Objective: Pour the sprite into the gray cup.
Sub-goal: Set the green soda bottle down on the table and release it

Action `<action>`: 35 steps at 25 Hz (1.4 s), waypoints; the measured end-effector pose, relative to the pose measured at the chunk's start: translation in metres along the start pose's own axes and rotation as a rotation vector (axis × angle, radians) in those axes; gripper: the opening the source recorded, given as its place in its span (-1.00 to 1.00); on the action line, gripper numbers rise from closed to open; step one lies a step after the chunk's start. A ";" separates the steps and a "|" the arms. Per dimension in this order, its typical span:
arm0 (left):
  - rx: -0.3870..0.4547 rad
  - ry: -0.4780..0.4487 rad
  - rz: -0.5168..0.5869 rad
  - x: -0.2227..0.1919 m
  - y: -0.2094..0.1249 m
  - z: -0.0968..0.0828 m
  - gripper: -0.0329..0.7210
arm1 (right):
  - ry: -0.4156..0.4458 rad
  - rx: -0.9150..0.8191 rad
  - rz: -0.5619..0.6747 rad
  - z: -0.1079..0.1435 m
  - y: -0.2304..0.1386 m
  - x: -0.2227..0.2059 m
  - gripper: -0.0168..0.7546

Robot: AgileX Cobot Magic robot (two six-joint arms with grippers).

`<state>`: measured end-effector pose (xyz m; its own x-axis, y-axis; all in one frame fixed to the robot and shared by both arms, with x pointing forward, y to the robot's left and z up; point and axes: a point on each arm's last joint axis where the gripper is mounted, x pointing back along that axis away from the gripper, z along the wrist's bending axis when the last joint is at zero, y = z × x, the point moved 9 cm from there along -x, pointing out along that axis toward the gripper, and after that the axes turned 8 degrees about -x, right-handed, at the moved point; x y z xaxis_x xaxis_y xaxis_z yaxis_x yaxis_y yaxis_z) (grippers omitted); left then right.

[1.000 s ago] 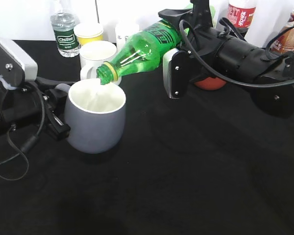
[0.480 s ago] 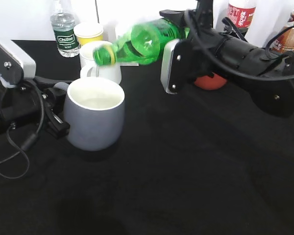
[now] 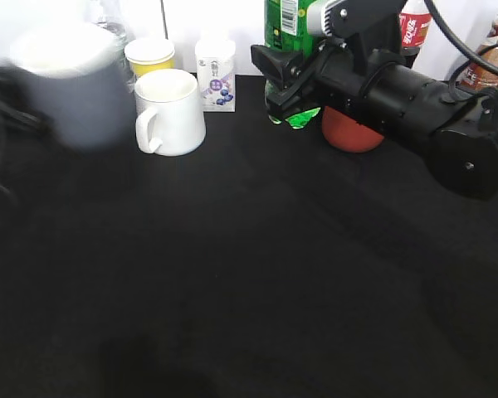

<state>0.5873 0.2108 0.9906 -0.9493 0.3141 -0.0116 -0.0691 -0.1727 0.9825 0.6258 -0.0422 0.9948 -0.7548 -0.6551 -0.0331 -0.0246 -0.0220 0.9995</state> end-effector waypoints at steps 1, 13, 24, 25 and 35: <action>-0.001 0.063 0.008 0.000 -0.003 0.023 -0.70 | 0.000 -0.002 0.000 0.000 0.000 0.000 0.13; 0.000 0.219 0.155 -0.102 -0.120 0.124 -0.70 | 0.001 -0.120 0.020 0.004 0.019 0.018 0.13; -0.001 0.241 0.189 -0.111 -0.137 0.145 -0.55 | -0.012 -0.132 0.018 0.001 0.020 0.018 0.13; 0.004 0.243 0.180 -0.112 -0.135 0.145 -0.37 | -0.012 -0.132 0.018 0.001 0.020 0.018 0.13; 0.049 0.249 0.287 -0.068 -0.139 0.129 -0.12 | -0.028 -0.146 0.014 -0.002 0.021 0.019 0.13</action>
<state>0.7008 0.3338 0.8790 -0.9737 0.0218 0.2267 0.2197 -0.1735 0.9600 0.6124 -0.0562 1.0150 -0.7726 -0.6346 -0.0174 0.0800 -0.1245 0.9890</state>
